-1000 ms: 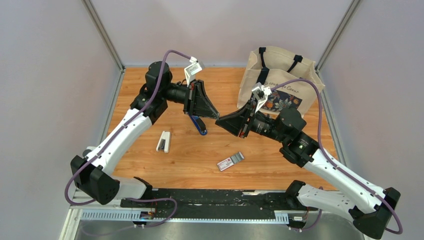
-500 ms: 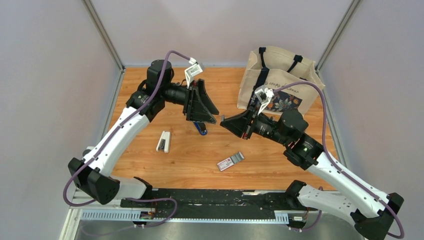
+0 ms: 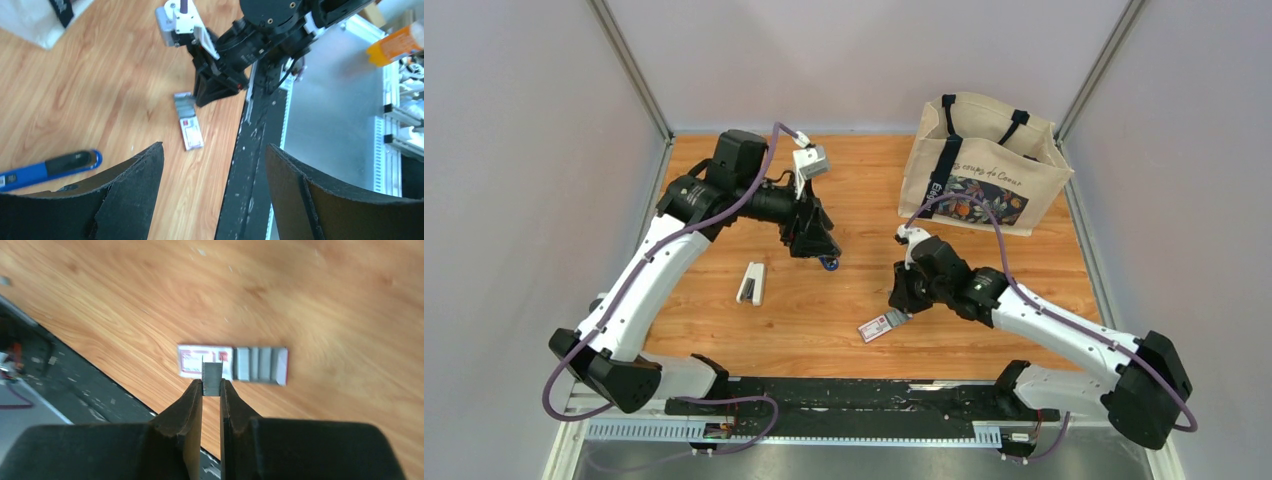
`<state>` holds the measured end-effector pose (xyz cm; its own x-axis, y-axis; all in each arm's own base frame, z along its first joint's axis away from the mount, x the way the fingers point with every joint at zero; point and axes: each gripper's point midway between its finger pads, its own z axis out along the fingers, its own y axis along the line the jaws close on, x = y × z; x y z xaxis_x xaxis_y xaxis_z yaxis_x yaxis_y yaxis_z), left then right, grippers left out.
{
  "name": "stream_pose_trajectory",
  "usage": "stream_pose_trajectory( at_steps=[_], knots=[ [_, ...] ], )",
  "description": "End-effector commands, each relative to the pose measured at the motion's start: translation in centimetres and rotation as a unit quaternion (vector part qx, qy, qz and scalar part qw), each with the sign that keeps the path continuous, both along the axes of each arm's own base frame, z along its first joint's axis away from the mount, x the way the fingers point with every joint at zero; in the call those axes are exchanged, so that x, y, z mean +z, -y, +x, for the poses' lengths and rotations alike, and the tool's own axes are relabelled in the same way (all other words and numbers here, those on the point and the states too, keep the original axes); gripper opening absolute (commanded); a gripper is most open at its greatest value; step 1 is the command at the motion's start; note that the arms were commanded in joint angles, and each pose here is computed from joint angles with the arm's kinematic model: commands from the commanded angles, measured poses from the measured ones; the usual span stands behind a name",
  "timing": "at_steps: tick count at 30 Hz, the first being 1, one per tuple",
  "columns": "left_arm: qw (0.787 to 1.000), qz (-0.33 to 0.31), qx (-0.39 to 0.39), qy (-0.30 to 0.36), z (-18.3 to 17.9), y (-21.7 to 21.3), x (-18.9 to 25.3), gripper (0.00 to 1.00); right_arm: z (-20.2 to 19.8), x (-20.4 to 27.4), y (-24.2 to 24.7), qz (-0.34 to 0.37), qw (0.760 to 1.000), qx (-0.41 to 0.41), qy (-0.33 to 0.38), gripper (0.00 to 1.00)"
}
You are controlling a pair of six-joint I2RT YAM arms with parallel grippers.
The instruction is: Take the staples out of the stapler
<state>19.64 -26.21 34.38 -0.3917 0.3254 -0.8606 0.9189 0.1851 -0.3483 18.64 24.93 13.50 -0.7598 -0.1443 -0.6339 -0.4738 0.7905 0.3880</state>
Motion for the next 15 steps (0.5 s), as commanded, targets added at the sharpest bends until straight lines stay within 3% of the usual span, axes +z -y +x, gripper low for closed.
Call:
stream_pose_trajectory(
  at_steps=[1, 15],
  knots=[
    [0.998, 0.053, 0.009, 0.035, -0.4, -2.0, -2.4, 0.82, 0.0, -2.3, 2.1, -0.072, 0.997, -0.02, 0.0, 0.0],
    [0.994, 0.11, 0.002, 0.013, -0.1, -2.9, -8.0, 0.83, -0.2, -7.7, 2.9, -0.163, 0.986, 0.003, -0.045, 0.0]
  ],
)
